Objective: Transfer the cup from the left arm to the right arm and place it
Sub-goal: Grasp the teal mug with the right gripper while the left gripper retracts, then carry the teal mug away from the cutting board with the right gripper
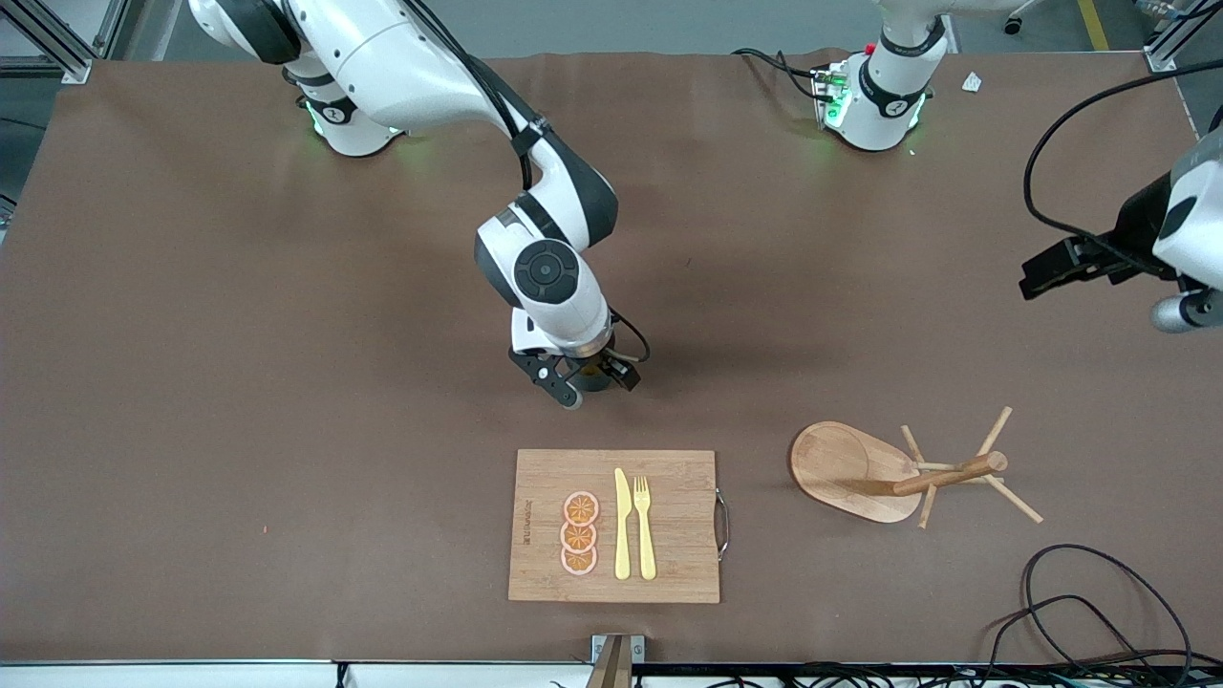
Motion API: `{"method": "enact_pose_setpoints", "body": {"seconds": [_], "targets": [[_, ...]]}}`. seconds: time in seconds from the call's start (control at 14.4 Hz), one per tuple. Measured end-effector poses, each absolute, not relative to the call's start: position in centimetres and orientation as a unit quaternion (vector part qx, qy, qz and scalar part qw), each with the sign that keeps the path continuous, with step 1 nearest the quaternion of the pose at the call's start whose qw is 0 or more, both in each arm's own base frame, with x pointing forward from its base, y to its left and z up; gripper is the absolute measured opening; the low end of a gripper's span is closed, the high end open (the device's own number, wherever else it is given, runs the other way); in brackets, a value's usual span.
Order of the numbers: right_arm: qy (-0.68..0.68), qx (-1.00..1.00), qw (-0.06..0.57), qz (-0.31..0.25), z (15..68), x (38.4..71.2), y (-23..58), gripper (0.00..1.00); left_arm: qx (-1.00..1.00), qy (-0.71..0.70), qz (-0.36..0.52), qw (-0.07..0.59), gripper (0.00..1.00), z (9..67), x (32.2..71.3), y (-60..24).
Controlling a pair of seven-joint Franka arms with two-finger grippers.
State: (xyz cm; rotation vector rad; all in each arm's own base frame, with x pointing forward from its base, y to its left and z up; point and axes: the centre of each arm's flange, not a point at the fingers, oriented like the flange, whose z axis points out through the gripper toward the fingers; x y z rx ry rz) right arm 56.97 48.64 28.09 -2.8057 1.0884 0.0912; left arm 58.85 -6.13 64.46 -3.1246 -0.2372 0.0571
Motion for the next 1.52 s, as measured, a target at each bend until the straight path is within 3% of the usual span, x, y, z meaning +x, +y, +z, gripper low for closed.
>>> {"method": "enact_pose_setpoints", "body": {"seconds": [0.21,0.83,1.25,1.52], "targets": [[0.357,-0.932,0.062,0.031,26.3,56.8,48.9,0.98,-0.998,-0.061,0.019,0.004,1.0,65.7,57.4,-5.1],[0.305,-0.951,0.052,0.03,24.8,56.7,49.1,0.06,-0.999,-0.044,0.032,0.006,1.0,65.7,54.3,-3.4],[0.229,-0.972,0.002,0.057,25.9,57.7,46.3,0.05,-0.999,-0.024,0.032,0.007,1.0,65.9,53.4,-3.6],[0.142,-0.988,0.012,0.056,34.0,64.1,35.4,0.05,-0.999,-0.015,0.044,0.008,1.0,65.7,53.1,-4.5]]}}
